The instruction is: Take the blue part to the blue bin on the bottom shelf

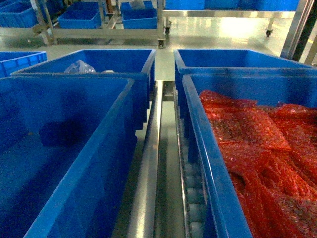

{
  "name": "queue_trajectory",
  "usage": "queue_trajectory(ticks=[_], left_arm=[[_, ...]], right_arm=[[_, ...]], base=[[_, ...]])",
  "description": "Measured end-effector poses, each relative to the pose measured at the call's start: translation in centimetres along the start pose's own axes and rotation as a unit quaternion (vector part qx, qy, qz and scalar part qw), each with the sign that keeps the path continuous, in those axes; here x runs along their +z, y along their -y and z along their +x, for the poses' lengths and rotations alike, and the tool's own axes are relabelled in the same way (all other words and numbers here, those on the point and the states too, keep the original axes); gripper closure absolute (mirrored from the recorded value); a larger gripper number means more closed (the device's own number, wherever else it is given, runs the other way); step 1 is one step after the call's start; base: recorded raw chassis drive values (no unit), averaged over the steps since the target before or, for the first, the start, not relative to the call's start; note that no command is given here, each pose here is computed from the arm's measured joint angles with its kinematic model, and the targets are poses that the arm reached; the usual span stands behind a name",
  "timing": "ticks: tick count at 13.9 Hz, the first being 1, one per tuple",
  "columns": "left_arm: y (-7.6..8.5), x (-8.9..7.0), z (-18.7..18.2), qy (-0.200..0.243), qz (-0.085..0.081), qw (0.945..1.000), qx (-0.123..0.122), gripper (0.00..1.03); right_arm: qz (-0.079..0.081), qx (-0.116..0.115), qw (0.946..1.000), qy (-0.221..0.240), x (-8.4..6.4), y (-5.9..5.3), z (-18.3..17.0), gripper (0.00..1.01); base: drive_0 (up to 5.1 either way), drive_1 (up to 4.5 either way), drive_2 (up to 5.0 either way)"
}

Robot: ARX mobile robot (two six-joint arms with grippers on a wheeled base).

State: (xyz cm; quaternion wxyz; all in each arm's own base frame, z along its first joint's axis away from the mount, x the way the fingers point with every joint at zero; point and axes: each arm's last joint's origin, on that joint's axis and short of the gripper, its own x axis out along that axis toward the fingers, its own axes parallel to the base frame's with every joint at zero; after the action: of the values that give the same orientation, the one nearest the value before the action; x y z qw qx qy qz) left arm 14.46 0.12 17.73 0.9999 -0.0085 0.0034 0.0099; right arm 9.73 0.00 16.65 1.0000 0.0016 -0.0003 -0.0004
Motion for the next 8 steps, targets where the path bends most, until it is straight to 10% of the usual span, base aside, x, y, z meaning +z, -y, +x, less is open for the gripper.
queue_trajectory(ticks=[8], left_arm=[[0.1, -0.8, -2.2, 0.007, 0.001, 0.9999, -0.011, 1.01]], right_arm=[[0.000, 0.000, 1.0000, 0.000, 0.0, 0.0, 0.0, 0.03]], base=[[0.0, 0.00, 0.0]])
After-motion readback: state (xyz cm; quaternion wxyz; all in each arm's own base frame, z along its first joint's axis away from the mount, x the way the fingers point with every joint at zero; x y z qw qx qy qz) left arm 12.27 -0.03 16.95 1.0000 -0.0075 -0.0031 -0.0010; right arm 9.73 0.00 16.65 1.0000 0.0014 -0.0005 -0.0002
